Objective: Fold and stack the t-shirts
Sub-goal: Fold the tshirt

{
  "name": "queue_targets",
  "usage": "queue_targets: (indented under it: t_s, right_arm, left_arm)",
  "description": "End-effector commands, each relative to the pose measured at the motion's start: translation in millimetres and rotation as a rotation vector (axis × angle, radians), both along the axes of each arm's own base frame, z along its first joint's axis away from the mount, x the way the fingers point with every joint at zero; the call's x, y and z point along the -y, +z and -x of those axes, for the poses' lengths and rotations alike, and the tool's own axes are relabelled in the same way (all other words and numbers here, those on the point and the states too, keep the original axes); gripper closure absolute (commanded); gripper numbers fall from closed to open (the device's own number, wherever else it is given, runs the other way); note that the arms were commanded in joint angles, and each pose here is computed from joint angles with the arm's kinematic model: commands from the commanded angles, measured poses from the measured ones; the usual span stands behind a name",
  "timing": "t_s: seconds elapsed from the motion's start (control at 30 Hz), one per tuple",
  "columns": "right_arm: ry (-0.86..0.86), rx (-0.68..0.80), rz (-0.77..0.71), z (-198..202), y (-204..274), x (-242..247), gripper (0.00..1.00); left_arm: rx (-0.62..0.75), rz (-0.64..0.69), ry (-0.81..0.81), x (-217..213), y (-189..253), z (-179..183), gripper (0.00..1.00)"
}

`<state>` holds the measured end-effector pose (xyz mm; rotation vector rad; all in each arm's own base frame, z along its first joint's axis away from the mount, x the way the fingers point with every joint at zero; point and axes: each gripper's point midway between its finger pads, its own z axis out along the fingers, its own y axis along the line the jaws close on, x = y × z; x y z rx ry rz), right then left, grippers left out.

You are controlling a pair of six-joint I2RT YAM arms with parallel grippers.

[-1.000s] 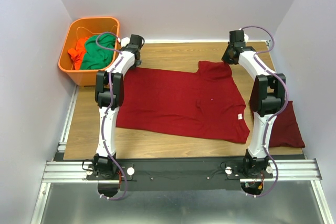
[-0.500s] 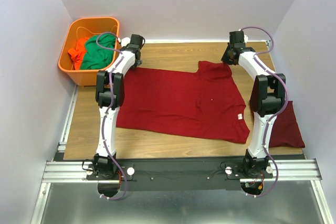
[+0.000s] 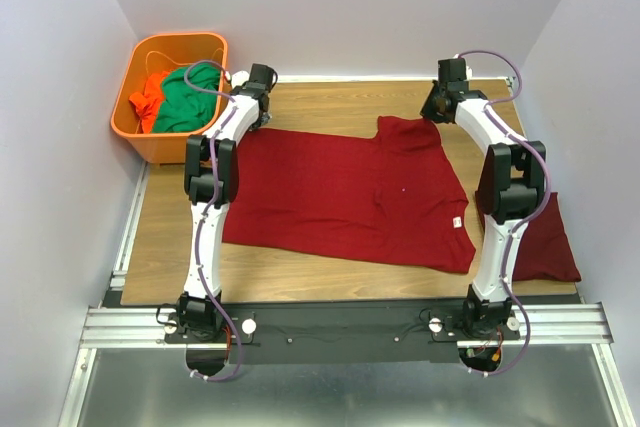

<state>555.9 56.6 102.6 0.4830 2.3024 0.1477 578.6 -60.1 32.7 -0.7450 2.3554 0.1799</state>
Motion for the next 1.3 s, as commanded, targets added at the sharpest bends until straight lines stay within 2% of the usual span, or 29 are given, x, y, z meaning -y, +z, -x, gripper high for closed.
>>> queue_targets:
  t_s: [0.0, 0.07, 0.1, 0.27, 0.63, 1.0, 1.27]
  right_arm:
    - [0.019, 0.032, -0.027, 1.4, 13.7, -2.9, 0.98]
    - [0.021, 0.03, -0.03, 2.8, 13.7, -2.7, 0.98]
    - [0.019, 0.035, -0.031, 2.7, 15.7, -1.9, 0.99]
    - [0.004, 0.058, -0.023, 4.8, 27.2, 1.4, 0.99]
    - [-0.116, 0.132, 0.011, 27.9, 67.4, 23.9, 0.99]
    - [-0.204, 0.14, -0.035, 91.2, 78.3, 32.8, 0.99]
    - [-0.144, 0.147, -0.128, 137.0, 85.7, 17.2, 0.99]
  left_arm:
    - [-0.045, -0.015, 0.015, -0.8, -13.0, 6.2, 0.88]
    - [-0.048, -0.015, 0.01, -0.5, -13.7, 6.7, 0.99]
    - [-0.05, -0.014, 0.008, -0.4, -13.9, 7.1, 1.0]
    - [-0.052, -0.014, 0.0, -0.9, -14.5, 12.7, 1.0]
    - [0.152, 0.015, -0.037, 0.9, 54.0, 2.5, 1.0]
    - [0.237, 0.036, -0.021, -6.0, 71.4, 14.6, 1.0]
    - [0.265, 0.079, 0.004, -10.0, 70.8, 34.6, 1.0]
